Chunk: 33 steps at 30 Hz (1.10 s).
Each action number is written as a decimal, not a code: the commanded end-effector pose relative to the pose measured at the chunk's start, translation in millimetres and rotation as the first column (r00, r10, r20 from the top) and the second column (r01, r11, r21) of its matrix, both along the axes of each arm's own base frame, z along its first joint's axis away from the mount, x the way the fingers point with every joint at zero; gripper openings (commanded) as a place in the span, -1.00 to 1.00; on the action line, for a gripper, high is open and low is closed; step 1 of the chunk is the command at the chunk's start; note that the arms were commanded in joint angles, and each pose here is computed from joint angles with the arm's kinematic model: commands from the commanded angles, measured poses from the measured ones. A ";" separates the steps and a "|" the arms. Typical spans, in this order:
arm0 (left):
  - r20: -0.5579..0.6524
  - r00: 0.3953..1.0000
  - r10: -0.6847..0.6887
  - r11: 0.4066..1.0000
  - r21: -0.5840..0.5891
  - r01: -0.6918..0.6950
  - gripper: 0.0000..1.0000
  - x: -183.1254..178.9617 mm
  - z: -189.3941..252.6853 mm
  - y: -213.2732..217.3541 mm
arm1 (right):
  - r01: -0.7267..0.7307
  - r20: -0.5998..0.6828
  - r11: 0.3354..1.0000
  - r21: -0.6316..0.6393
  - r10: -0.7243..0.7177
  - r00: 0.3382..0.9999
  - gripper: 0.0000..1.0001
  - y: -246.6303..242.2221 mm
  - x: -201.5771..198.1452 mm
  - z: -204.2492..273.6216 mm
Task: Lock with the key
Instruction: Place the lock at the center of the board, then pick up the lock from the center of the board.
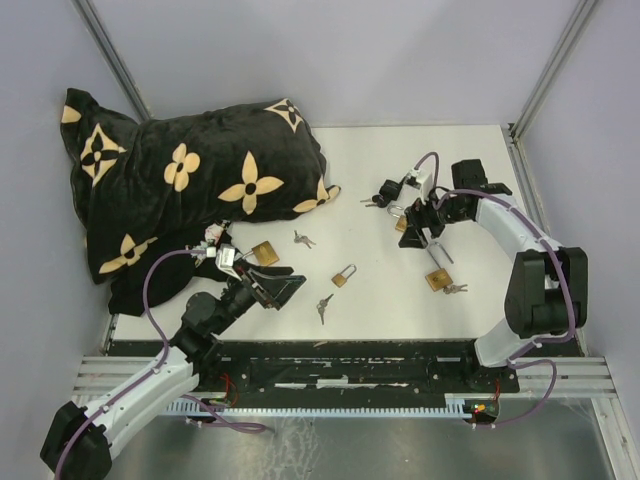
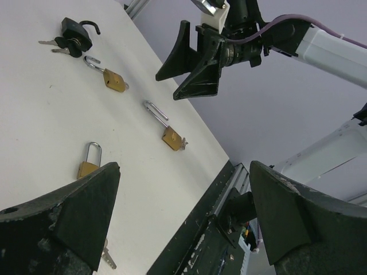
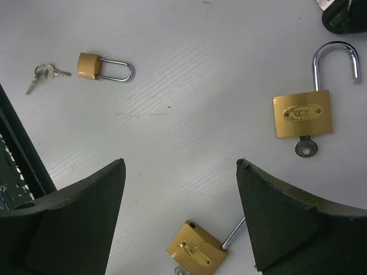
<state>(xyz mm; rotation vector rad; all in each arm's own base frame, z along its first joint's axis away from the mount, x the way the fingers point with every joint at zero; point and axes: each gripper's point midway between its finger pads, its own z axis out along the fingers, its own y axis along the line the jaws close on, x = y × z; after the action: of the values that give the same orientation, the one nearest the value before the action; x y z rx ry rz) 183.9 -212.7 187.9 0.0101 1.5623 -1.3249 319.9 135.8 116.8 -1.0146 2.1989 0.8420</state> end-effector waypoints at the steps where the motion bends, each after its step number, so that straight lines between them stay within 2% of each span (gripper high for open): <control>1: -0.020 0.999 -0.031 0.999 -0.042 0.030 0.99 -7.0 -5.3 -0.8 | 0.010 0.150 0.997 -0.078 0.001 0.989 0.72 -11.8 34.6 18.2; 6: -0.056 0.998 -0.032 0.999 -0.022 0.031 0.99 -7.7 -17.5 -0.8 | 0.106 0.127 0.988 -0.114 -0.091 0.988 0.70 -17.8 76.0 27.4; 9: -0.063 0.998 -0.027 0.999 -0.029 0.025 0.99 -8.0 -19.4 0.5 | 0.273 0.101 0.959 -0.072 -0.266 0.959 0.67 -18.2 113.3 27.0; 13: -0.070 0.997 -0.022 0.999 -0.038 0.019 0.99 -8.6 -20.3 2.0 | 0.584 0.088 0.807 -0.083 -0.578 0.811 0.61 -41.3 164.5 19.2; 17: -0.078 0.997 -0.009 0.999 -0.035 0.006 0.99 -7.5 -22.8 4.0 | 0.758 0.011 0.650 -0.050 -0.759 0.651 0.53 -50.0 193.1 4.5; 21: -0.080 0.997 0.007 1.000 -0.026 -0.009 0.99 -5.1 -24.6 5.4 | 0.845 -0.093 0.534 -0.035 -0.843 0.529 0.48 -49.1 216.0 -12.7; 24: -0.085 0.996 0.013 1.000 -0.020 -0.015 0.99 -3.6 -25.3 5.7 | 0.895 -0.125 0.444 -0.041 -0.891 0.436 0.44 -53.9 232.0 -23.3; 28: -0.092 0.995 0.025 1.000 -0.015 -0.026 1.00 -1.5 -26.2 6.4 | 0.917 -0.140 0.396 -0.037 -0.911 0.388 0.25 -56.5 248.3 -33.6; 33: -0.089 0.995 0.037 0.999 -0.008 -0.038 1.00 1.1 -24.8 7.1 | 0.927 -0.202 0.371 -0.055 -0.913 0.354 0.15 -52.7 256.6 -52.2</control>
<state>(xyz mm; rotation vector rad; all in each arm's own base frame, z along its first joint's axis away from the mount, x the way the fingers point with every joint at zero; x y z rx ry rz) 182.8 -210.1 187.2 -0.0441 1.5798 -1.3472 553.3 85.1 54.3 0.3799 2.4274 0.4084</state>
